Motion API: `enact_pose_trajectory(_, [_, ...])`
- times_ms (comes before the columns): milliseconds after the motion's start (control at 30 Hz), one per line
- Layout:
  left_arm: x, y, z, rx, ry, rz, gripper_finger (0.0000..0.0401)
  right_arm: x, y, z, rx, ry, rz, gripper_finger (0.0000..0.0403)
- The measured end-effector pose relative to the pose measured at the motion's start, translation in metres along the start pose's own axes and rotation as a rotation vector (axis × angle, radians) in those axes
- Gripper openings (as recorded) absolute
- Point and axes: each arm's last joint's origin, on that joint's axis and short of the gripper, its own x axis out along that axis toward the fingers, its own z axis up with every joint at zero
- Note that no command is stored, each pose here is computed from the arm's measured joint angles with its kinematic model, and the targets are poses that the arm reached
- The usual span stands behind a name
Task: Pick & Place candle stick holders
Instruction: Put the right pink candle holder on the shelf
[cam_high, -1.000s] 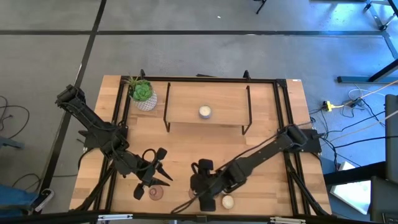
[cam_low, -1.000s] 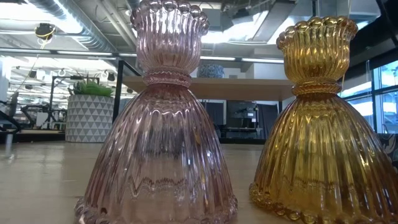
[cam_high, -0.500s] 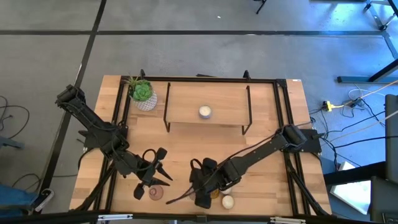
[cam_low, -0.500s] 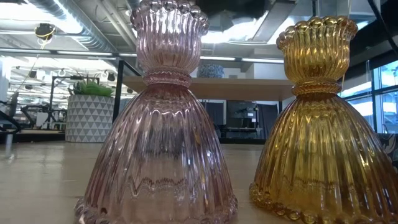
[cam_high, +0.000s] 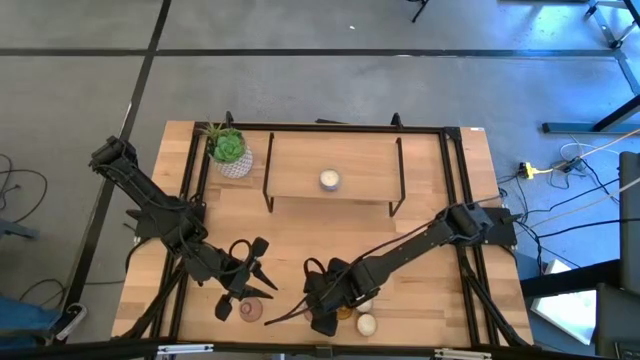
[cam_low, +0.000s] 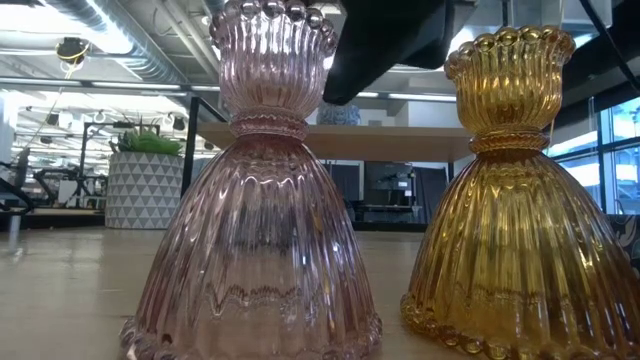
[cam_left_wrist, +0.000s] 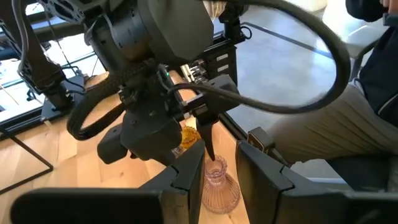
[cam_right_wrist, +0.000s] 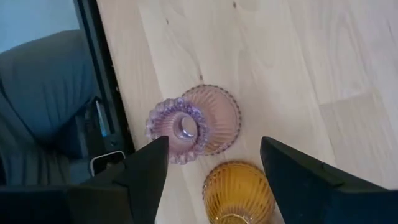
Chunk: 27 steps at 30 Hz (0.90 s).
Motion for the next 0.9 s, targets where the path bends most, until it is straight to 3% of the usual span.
enact_pose_trajectory(533, [0.000,0.000,0.000,0.000,0.000,0.000,0.0086,0.014,-0.003,-0.001,0.035,0.009,-0.036,0.0256])
enact_pose_trajectory(900, [0.000,0.000,0.000,0.000,0.000,0.000,0.0086,0.013,-0.019,-0.001,0.049,0.007,-0.197,0.0256])
